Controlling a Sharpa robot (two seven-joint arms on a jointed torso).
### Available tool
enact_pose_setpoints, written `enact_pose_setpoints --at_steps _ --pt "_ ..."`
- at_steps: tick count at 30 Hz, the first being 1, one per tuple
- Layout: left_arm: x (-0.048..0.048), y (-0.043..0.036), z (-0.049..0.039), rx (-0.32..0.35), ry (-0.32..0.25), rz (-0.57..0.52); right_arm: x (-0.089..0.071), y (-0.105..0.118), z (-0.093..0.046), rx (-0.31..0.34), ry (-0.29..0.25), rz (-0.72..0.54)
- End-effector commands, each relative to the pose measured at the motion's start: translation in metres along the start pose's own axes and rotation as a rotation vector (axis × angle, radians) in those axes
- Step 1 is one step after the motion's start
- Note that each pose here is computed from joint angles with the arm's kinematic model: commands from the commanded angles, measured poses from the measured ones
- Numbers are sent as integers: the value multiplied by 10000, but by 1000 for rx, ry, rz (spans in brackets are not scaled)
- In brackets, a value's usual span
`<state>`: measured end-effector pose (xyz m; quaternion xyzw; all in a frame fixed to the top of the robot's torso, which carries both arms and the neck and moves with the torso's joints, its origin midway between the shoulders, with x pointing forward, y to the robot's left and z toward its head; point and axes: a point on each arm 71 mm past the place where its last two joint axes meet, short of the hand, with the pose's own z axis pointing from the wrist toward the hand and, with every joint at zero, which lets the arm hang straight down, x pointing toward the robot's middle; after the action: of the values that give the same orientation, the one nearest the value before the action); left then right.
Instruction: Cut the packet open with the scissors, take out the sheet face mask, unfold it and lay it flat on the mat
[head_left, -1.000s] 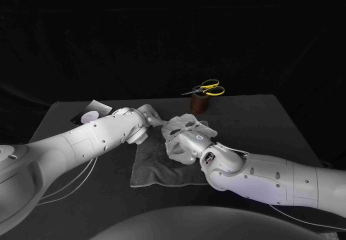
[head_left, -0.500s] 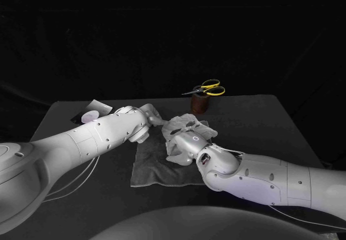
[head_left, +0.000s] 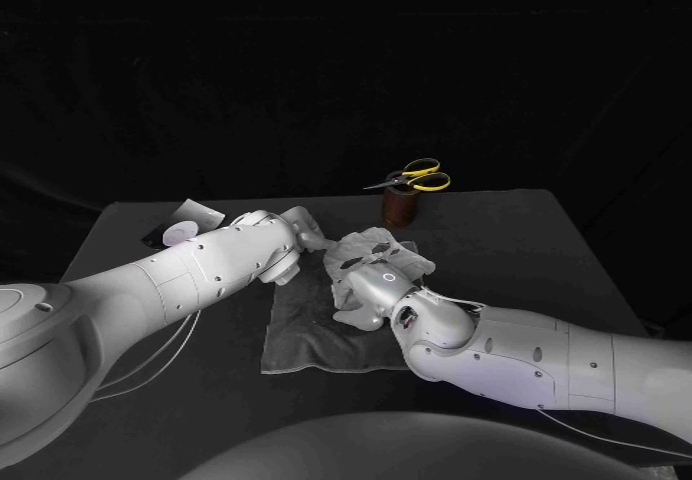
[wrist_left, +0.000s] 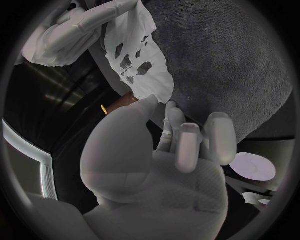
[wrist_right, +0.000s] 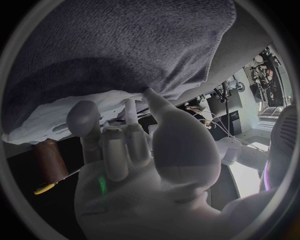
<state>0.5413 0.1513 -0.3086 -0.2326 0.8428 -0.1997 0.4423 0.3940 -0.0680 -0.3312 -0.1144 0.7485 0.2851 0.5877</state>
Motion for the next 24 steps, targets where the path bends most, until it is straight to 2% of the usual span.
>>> enact_pose_setpoints --at_steps 1,13,24 --pt "49 -31 0 2 30 13 21 -3 5 2 16 -25" --pt "46 -28 2 -2 36 17 33 9 -1 -13 34 -9" --pt "43 -20 3 -6 43 19 7 22 -32 -24 15 25"
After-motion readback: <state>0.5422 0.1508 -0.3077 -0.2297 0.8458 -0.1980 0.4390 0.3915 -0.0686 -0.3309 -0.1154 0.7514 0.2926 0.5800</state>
